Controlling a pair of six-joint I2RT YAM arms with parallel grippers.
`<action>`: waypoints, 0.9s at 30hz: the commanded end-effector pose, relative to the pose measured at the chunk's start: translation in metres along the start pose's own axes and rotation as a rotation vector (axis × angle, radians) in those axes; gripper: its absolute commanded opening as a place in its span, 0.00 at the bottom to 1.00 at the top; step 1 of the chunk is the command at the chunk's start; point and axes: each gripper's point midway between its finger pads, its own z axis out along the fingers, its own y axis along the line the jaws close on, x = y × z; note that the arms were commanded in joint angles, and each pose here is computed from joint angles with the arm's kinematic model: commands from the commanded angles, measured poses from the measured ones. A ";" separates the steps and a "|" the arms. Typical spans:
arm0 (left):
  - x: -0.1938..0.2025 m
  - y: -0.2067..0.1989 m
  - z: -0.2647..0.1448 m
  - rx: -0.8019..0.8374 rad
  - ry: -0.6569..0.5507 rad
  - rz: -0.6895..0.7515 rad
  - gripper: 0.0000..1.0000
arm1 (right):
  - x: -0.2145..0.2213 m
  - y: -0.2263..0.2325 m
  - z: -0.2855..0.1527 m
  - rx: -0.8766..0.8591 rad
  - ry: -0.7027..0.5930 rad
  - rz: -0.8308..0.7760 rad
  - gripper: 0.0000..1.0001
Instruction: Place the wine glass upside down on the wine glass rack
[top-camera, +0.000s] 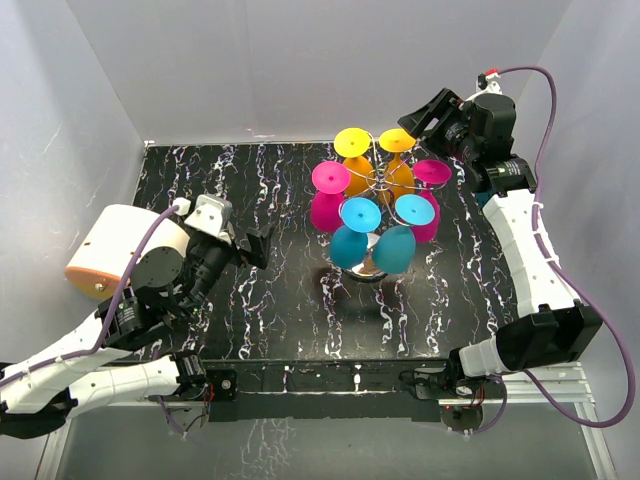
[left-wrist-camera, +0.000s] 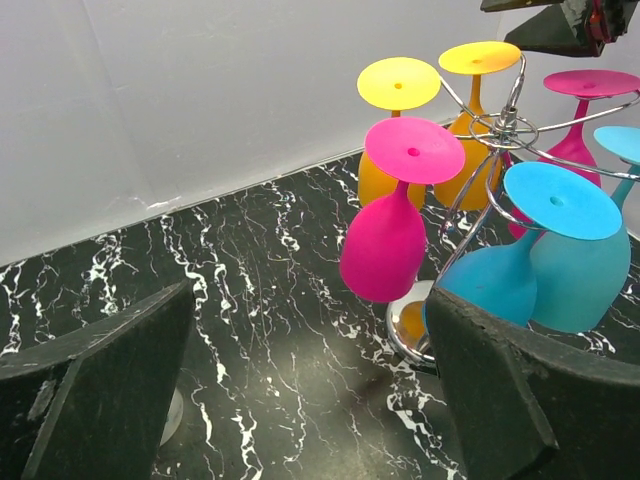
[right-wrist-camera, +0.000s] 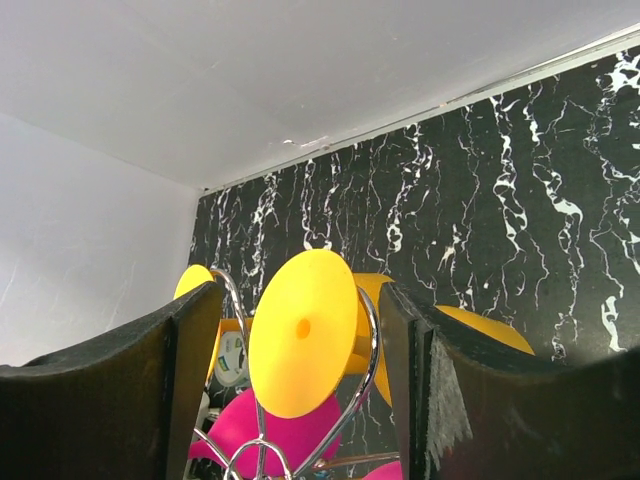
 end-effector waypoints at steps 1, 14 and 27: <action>-0.013 0.001 0.001 -0.017 -0.007 -0.081 0.99 | -0.033 0.023 -0.017 -0.048 -0.111 -0.061 0.64; -0.011 0.012 -0.006 -0.059 -0.020 -0.131 0.99 | -0.060 0.011 -0.069 0.052 -0.315 -0.108 0.81; 0.005 0.015 0.001 -0.115 -0.023 -0.086 0.99 | -0.009 -0.064 -0.213 0.308 -0.481 -0.091 0.85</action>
